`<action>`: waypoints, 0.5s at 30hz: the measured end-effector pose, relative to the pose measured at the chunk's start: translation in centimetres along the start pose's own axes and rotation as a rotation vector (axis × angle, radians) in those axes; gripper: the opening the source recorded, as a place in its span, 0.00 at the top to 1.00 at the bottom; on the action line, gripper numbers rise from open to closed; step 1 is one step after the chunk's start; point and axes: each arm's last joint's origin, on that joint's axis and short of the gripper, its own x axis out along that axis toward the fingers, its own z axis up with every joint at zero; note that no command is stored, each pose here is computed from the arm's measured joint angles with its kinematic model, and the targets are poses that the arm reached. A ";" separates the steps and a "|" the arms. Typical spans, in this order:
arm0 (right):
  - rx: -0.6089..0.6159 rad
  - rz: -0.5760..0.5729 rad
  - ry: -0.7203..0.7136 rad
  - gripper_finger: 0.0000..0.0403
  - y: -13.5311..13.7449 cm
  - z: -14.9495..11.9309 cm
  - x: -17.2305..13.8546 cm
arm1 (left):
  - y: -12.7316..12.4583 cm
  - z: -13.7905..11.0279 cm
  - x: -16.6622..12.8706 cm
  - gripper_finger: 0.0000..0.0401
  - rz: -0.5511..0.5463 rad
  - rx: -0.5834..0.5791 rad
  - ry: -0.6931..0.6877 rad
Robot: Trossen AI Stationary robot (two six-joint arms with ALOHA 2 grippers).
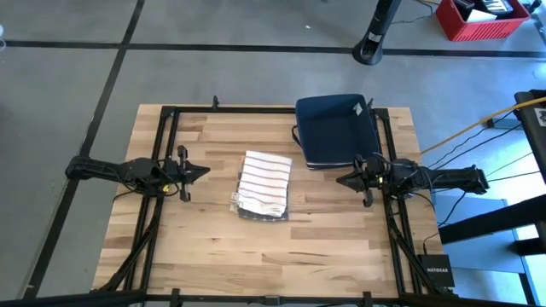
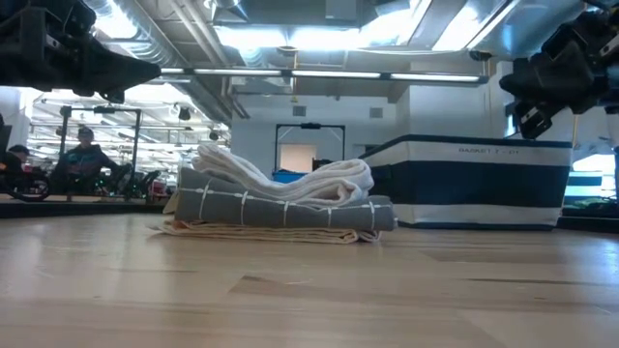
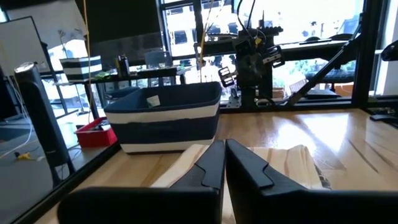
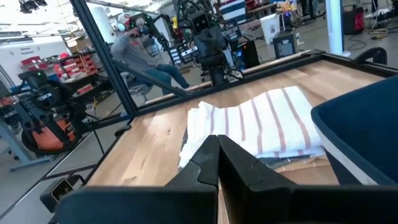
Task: Fold towel
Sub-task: Return to Home Position
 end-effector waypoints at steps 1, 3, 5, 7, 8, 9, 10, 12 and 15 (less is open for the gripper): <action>0.000 0.000 0.000 0.98 0.0 0.0 0.0 | 0.0 0.0 0.0 0.99 0.000 0.000 0.000; 0.000 0.000 0.000 0.98 0.0 0.0 0.0 | 0.0 0.0 0.0 0.99 0.000 0.000 0.000; 0.000 0.000 0.001 0.98 0.0 0.0 0.0 | 0.0 0.0 0.0 1.00 0.000 0.000 0.000; 0.000 0.000 0.001 0.98 0.0 0.0 0.0 | 0.0 0.0 0.0 1.00 0.000 0.000 0.001; 0.000 0.000 0.001 0.98 0.0 0.0 0.0 | 0.0 0.0 0.0 1.00 0.000 0.000 0.001; 0.000 0.000 0.001 0.98 0.0 0.0 0.0 | 0.0 0.0 0.0 0.99 0.000 0.000 0.001; 0.000 0.000 0.001 0.98 0.0 0.0 0.0 | 0.0 0.0 0.0 0.99 0.000 0.000 0.001; 0.000 0.000 0.001 0.98 0.0 0.0 0.0 | 0.0 0.0 0.0 0.98 0.000 0.000 0.001; 0.000 -0.001 0.002 0.98 0.0 0.0 0.0 | 0.0 0.0 0.0 0.98 0.000 0.000 0.001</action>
